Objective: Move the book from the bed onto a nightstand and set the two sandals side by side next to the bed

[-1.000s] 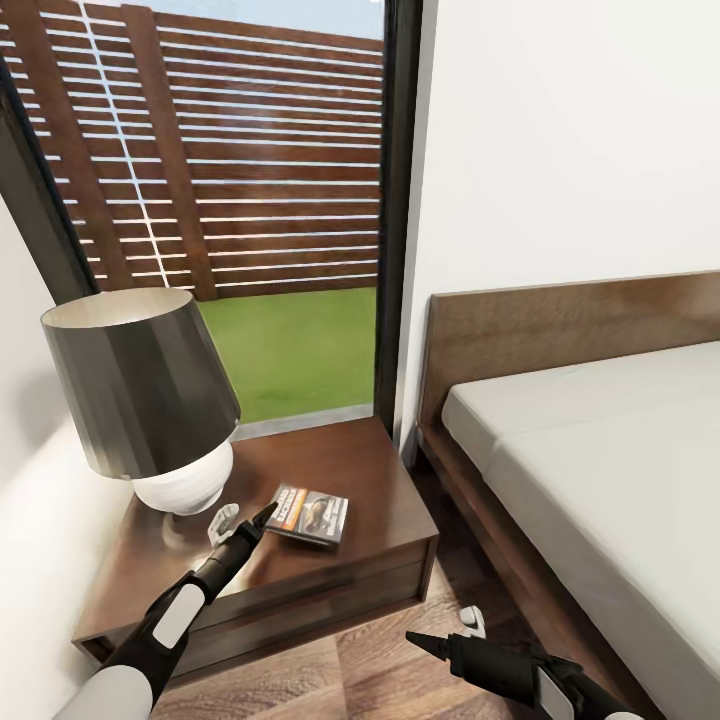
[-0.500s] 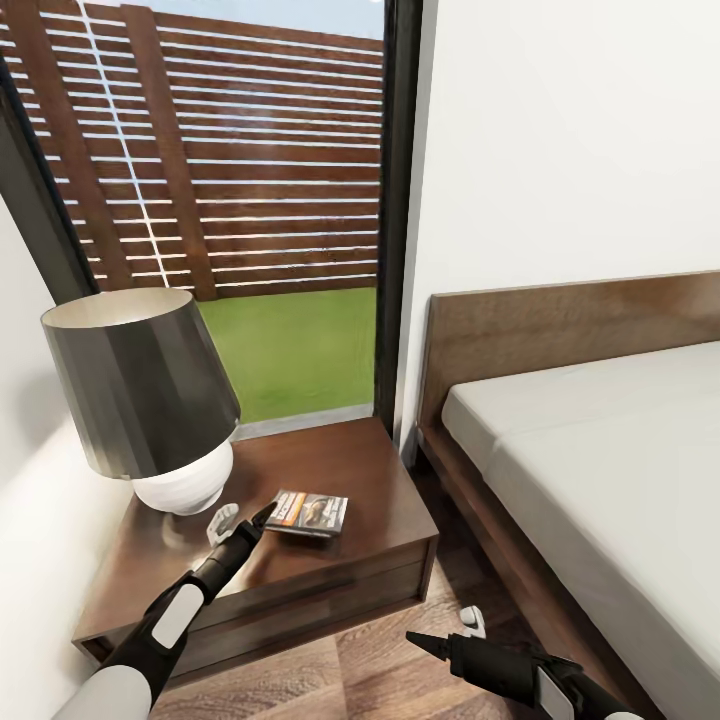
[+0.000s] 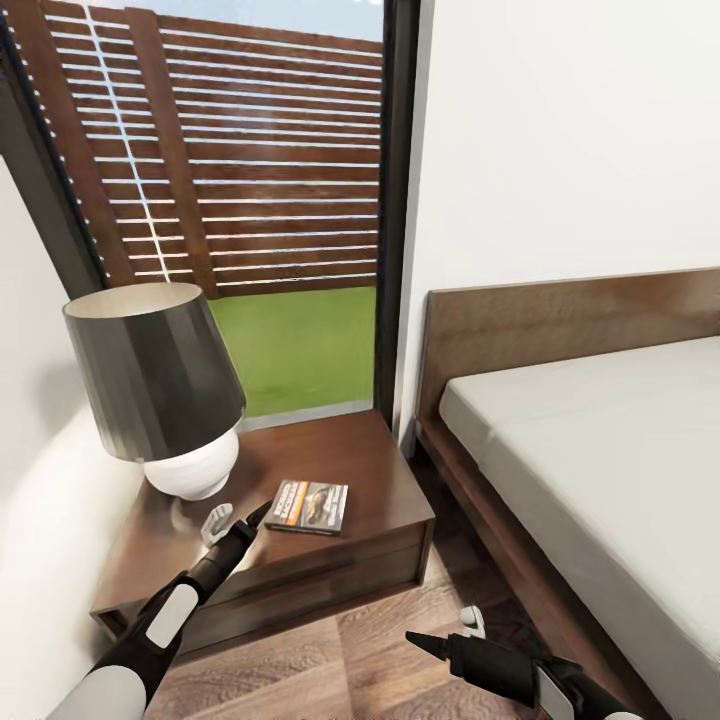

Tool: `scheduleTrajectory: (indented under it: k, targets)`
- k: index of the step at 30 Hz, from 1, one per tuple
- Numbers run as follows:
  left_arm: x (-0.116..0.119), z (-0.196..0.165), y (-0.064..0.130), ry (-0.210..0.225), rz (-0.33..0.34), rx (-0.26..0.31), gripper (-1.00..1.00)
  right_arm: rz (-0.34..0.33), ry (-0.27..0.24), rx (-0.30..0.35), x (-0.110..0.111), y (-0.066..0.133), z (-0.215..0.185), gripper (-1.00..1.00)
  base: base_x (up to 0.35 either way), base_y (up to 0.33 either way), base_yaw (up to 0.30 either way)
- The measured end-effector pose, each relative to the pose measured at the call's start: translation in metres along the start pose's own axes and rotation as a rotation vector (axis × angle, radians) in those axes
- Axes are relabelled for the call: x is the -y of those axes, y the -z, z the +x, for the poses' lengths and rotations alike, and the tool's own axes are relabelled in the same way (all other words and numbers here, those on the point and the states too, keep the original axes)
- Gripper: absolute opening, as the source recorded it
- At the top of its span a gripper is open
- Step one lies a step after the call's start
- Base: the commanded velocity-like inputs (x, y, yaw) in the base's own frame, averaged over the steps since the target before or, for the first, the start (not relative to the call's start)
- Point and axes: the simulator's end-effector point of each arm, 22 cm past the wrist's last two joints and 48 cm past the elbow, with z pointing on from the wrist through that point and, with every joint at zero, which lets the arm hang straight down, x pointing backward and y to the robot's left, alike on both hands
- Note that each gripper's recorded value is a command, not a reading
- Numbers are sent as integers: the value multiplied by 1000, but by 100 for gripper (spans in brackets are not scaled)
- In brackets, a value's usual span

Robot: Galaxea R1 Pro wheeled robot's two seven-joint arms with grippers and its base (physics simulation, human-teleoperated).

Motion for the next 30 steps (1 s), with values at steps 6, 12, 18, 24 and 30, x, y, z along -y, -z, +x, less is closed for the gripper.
scheduleTrajectory:
  k: [6, 12, 18, 24, 30]
  targets:
    - [0, 0, 0, 0, 0, 1, 100, 0, 0, 0, 0, 0, 0, 100, -16, 0, 0]
    - [0, 0, 0, 1, 1, 0, 100, -4, -2, 0, -2, -4, 1, 100, -4, 0, 0]
    - [1, 1, 0, 1, 1, 0, 100, -1, -1, 1, -2, -5, 2, 100, 0, 0, 0]
    - [1, 1, 0, 1, 1, 0, 100, 1, 0, 4, -1, -5, 1, 100, 0, 0, 0]
    - [1, 1, 0, 2, 0, 0, 100, 2, 0, 3, -1, -5, 1, 100, 0, 0, 0]
